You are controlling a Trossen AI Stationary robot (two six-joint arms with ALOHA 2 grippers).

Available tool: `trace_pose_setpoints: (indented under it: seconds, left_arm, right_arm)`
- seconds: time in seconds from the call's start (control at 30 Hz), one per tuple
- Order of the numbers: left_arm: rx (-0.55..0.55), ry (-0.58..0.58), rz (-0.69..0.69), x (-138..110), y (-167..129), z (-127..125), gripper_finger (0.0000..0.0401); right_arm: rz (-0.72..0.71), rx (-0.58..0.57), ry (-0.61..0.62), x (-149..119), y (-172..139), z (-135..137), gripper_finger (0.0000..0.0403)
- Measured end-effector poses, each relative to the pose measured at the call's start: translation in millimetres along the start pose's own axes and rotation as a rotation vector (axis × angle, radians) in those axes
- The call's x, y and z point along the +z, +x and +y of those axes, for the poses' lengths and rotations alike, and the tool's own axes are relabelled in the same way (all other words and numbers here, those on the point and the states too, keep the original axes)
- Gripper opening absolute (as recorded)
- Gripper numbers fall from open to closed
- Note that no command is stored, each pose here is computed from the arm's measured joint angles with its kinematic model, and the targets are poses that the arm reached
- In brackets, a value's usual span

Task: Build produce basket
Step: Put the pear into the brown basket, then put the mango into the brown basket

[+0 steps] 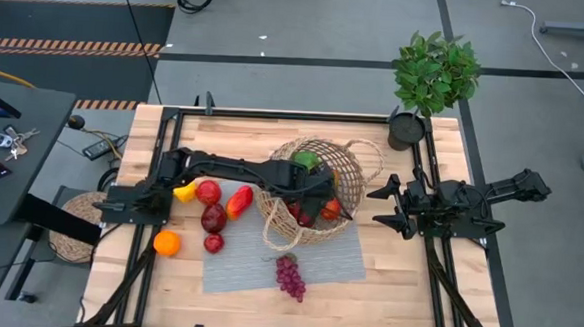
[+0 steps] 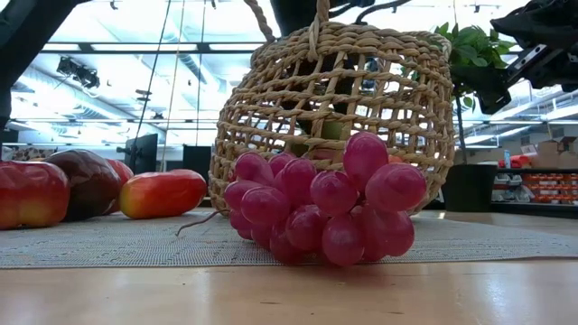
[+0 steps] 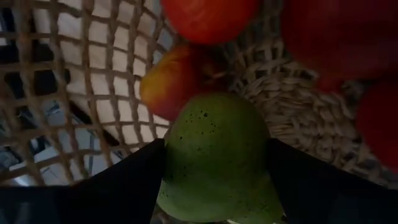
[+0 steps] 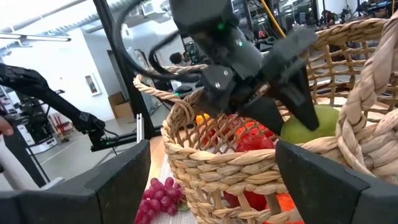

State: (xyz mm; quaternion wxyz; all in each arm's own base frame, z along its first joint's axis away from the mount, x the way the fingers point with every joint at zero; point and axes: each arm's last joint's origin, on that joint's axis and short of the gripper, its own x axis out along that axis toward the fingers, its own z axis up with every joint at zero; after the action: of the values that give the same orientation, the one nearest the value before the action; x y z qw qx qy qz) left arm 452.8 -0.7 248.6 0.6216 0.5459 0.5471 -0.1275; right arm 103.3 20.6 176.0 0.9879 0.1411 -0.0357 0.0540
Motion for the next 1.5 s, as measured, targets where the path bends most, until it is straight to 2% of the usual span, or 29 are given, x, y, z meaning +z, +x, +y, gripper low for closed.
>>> trace_pose_setpoints:
  seconds: [0.1,0.27,0.43,0.67,0.87,1.07,1.2,1.33,1.5]
  left_arm:
    - [0.001,-0.009,0.004,-2.6,0.3,1.2,0.0283]
    - [0.007,-0.050,0.013,-2.1,-0.3,1.0,0.0324]
    - [0.075,-0.106,0.062,6.5,-9.1,-0.8,0.0351]
    - [0.201,-0.262,-0.012,-3.7,-64.5,8.0,0.0332]
    - [0.319,-0.357,-0.046,-15.4,-115.7,8.1,0.0312]
    - [0.415,-0.510,-0.122,-29.0,-159.0,6.7,0.0300]
    - [0.392,-0.601,-0.109,-43.2,-176.2,-2.7,0.0299]
    - [0.294,-0.718,-0.018,-59.9,-176.8,-16.8,0.0299]
    - [0.198,-0.924,0.132,-86.7,-172.8,-29.0,0.0299]
  right_arm:
    - [0.000,0.000,0.000,0.0,0.0,0.0,0.0348]
    - [0.000,0.000,0.000,0.0,0.0,0.0,0.0348]
    - [0.000,0.000,0.000,0.0,0.0,0.0,0.0348]
    - [0.001,-0.001,0.000,-0.1,0.0,-0.1,0.0348]
    - [0.000,0.000,0.000,0.0,0.0,0.0,0.0348]
    - [0.001,0.000,0.000,-0.1,0.0,-0.1,0.0348]
    - [0.001,-0.001,0.000,-0.1,0.0,-0.1,0.0348]
    - [0.001,0.000,0.000,-0.1,0.0,0.0,0.0348]
    - [0.000,0.000,0.000,0.0,0.0,0.0,0.0348]
